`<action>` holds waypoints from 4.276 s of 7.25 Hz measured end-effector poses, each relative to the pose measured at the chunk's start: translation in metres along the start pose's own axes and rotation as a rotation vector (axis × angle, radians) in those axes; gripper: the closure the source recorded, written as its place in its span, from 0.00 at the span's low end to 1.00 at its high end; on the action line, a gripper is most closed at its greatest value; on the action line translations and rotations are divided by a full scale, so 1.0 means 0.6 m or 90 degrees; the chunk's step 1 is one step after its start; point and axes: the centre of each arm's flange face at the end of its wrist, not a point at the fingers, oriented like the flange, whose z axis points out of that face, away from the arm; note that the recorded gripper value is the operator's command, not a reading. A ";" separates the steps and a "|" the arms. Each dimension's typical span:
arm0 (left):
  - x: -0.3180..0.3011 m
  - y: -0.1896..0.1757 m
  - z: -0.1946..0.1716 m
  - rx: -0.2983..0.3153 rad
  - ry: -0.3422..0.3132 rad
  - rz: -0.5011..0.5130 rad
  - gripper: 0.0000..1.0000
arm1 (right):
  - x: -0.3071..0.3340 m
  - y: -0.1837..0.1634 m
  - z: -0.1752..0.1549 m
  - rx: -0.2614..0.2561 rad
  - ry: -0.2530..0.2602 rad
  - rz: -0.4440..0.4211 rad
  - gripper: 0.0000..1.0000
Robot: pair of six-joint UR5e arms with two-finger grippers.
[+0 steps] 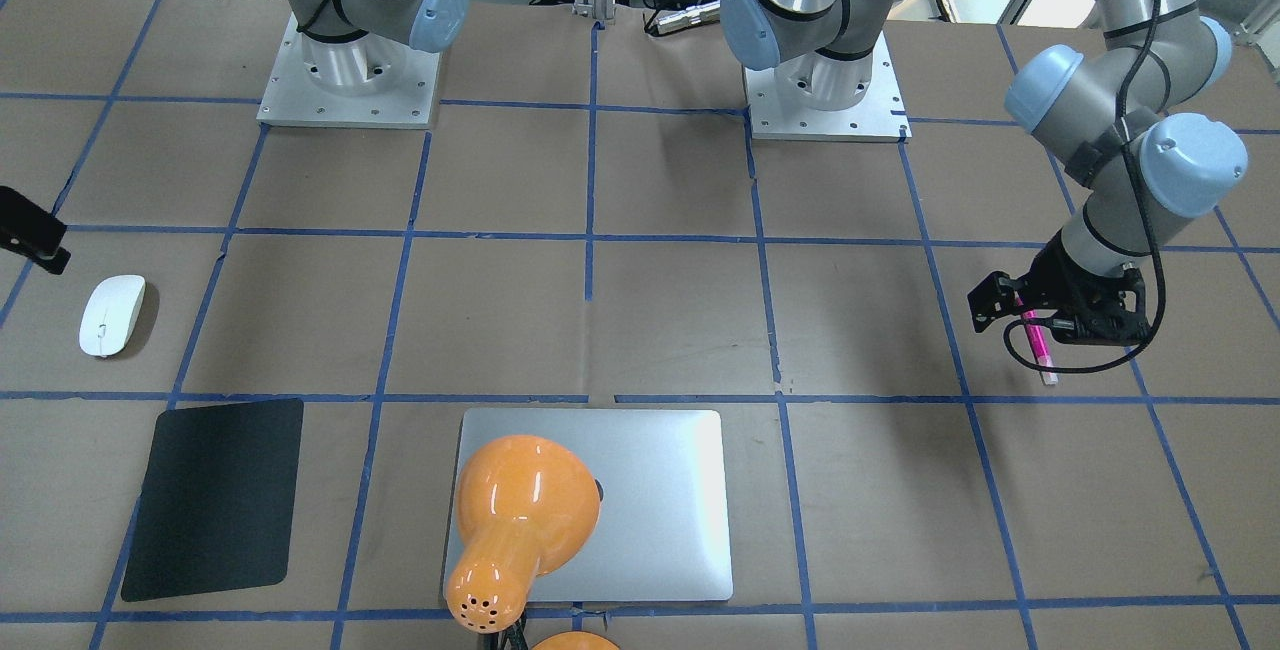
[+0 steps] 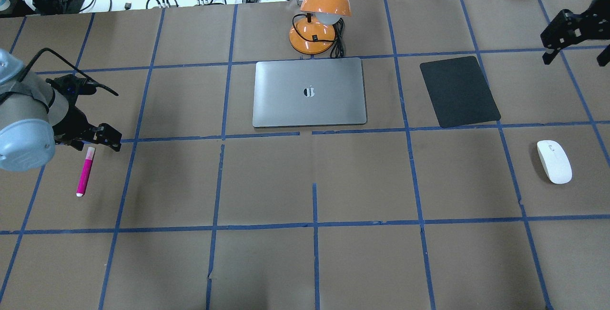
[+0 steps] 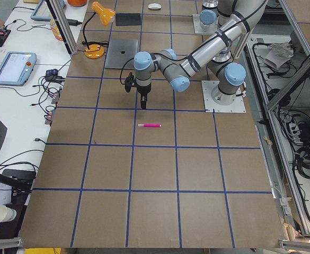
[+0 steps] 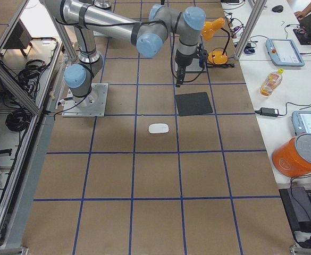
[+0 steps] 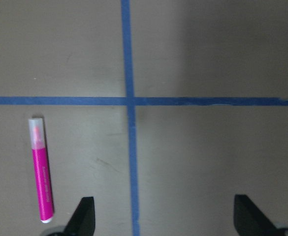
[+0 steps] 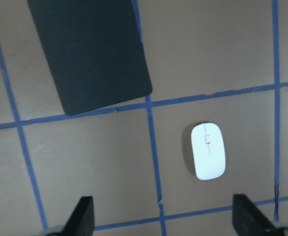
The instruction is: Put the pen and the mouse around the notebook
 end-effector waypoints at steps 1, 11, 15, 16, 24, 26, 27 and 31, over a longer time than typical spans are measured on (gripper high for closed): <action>-0.044 0.013 0.043 0.002 -0.002 0.002 0.00 | 0.055 -0.023 0.056 0.001 0.000 -0.017 0.00; -0.086 0.028 0.079 -0.012 0.014 -0.111 1.00 | 0.115 0.029 0.397 -0.041 -0.020 -0.120 0.00; 0.193 -0.050 -0.039 -0.048 0.041 -0.436 1.00 | 0.119 0.036 0.430 -0.078 -0.015 -0.122 0.00; 0.291 -0.056 -0.053 -0.053 0.043 -0.521 1.00 | 0.120 0.042 0.437 -0.088 -0.009 -0.119 0.03; 0.808 0.021 0.024 -0.098 0.003 -0.936 1.00 | 0.125 0.051 0.440 -0.098 -0.002 -0.112 0.43; 0.832 0.010 0.044 -0.100 -0.004 -0.944 0.98 | 0.128 0.045 0.422 -0.088 0.006 -0.108 0.42; 0.840 0.008 0.057 -0.102 -0.010 -0.945 0.06 | 0.128 0.036 0.402 -0.076 0.014 -0.098 0.40; 0.852 0.013 0.039 -0.106 -0.017 -0.764 0.01 | 0.001 -0.064 0.308 0.005 0.050 -0.104 0.40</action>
